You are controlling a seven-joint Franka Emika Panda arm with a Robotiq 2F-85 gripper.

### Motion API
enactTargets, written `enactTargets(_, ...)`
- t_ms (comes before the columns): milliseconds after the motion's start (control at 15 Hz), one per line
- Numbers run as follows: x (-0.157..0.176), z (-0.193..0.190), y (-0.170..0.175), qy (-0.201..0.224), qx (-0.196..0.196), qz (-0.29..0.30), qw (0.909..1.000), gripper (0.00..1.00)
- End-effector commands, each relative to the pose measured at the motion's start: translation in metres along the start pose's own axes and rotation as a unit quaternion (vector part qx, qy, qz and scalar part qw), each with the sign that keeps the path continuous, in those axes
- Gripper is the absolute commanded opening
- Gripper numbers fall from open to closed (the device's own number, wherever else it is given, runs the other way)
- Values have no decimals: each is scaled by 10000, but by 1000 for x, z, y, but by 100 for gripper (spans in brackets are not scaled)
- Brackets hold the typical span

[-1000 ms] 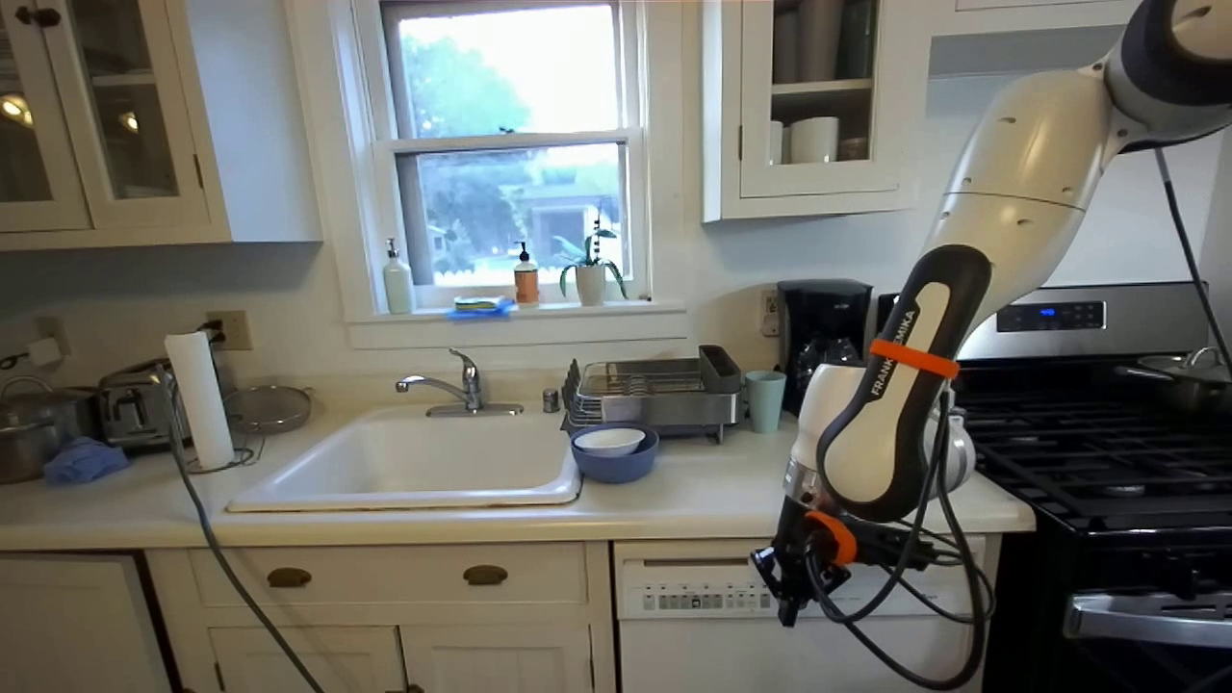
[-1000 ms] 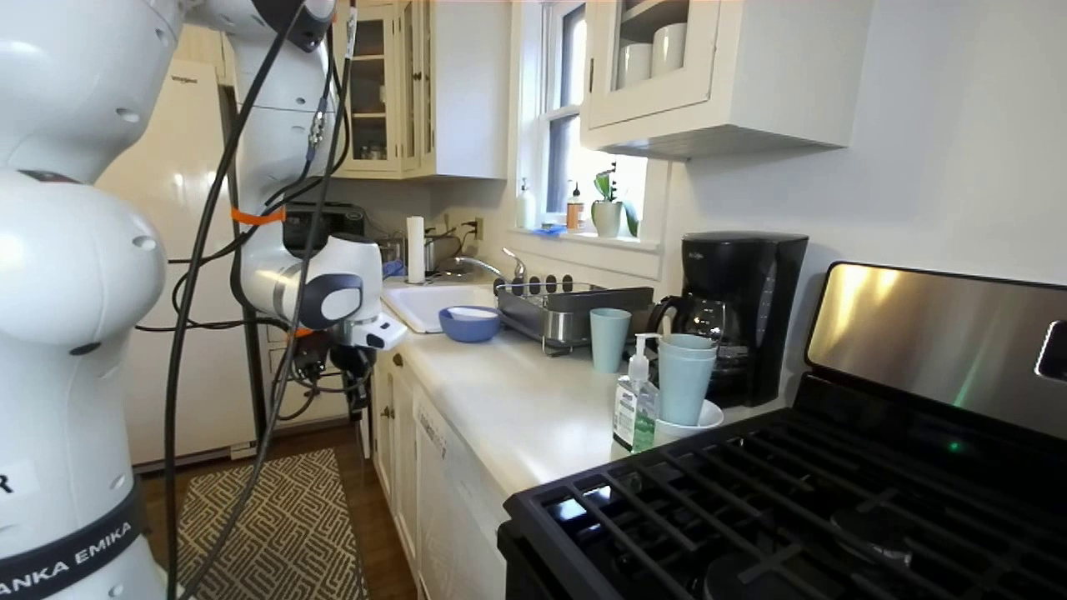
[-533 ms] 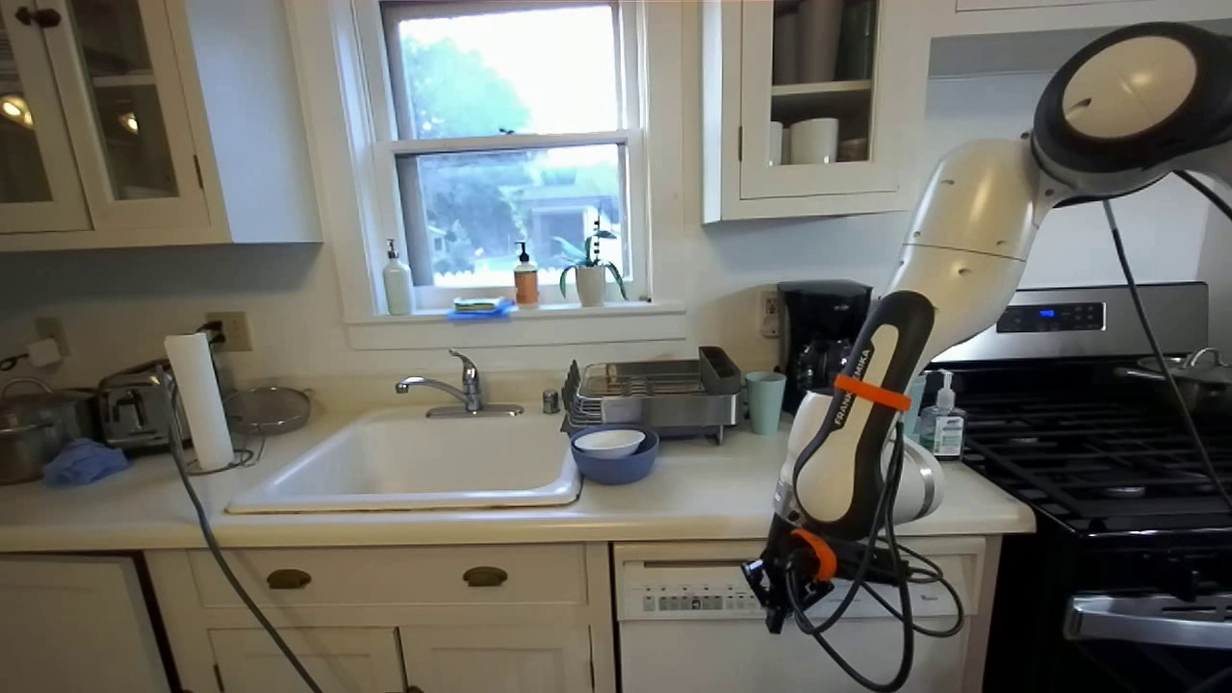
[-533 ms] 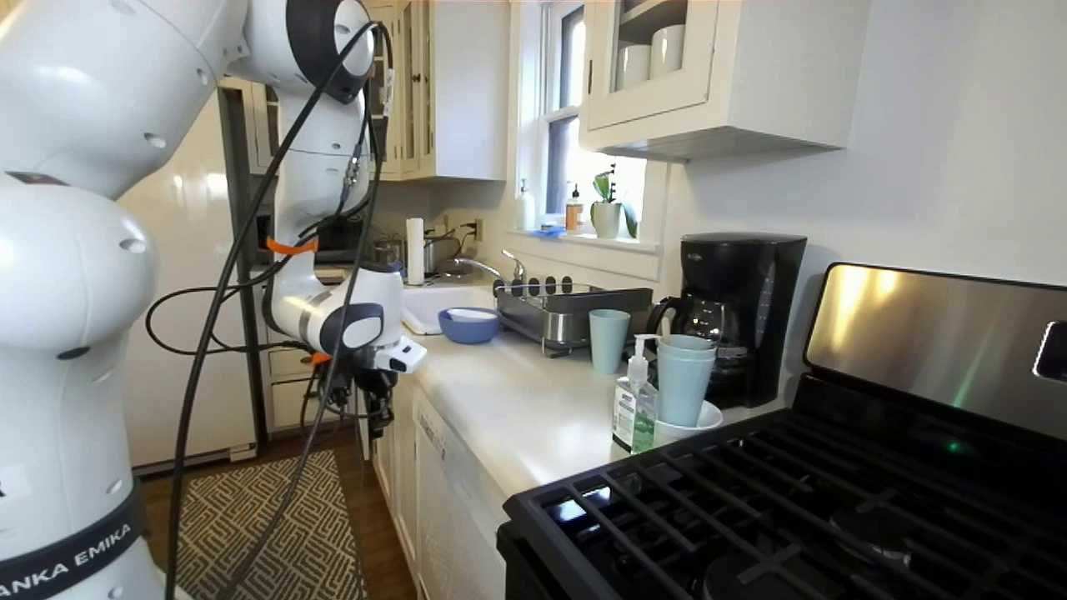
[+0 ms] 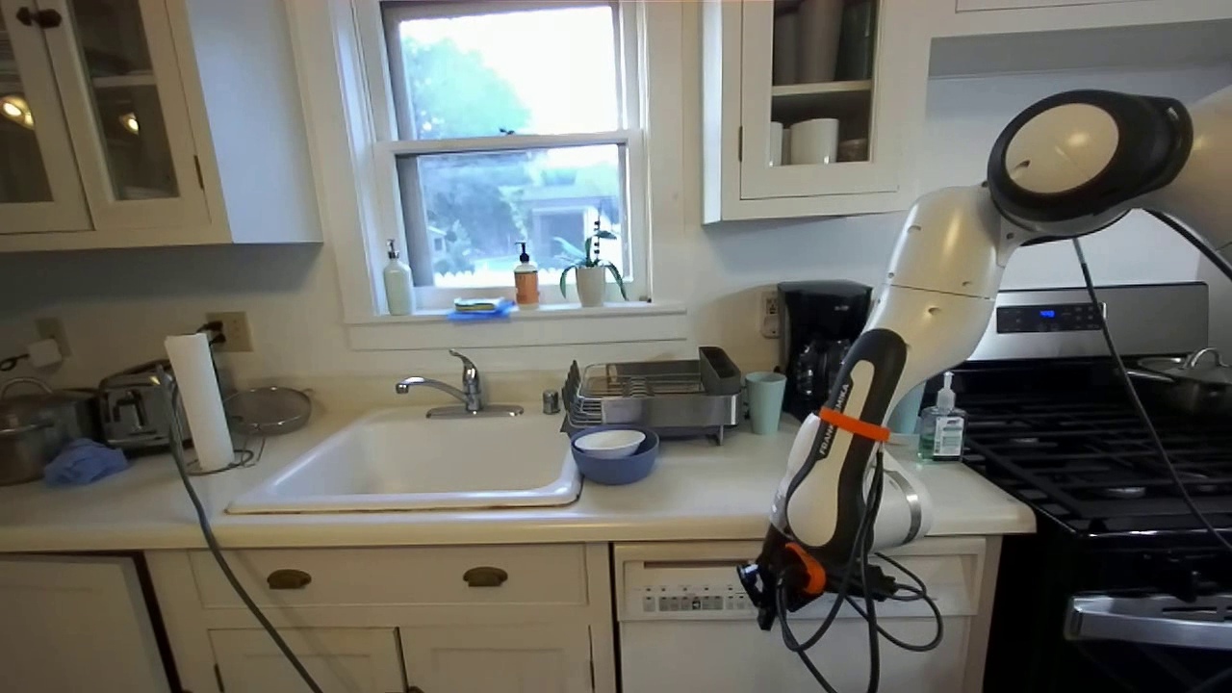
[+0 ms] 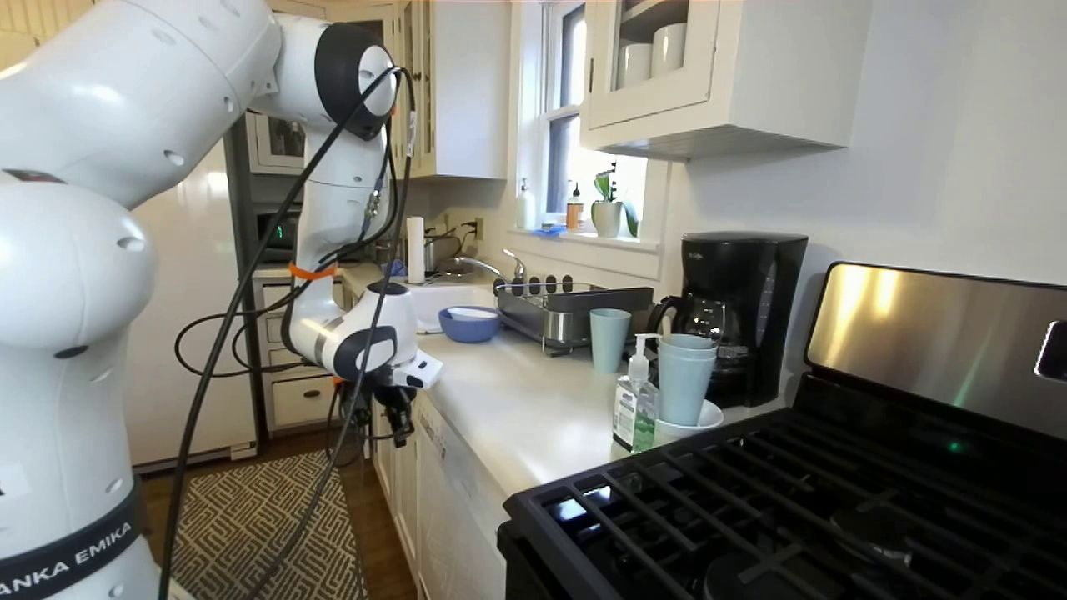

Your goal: Press the button on the dishwasher

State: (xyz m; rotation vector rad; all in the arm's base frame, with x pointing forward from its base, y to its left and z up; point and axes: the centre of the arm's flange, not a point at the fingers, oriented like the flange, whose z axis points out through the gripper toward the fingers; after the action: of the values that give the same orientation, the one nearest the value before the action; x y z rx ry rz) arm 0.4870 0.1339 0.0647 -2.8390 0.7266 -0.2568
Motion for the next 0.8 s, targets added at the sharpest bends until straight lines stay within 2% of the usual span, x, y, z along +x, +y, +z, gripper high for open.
enactTargets(0, 9, 12, 6, 279, 16, 42, 9996, 0)
enactTargets(733, 12, 26, 14, 632, 92, 140, 9979, 0)
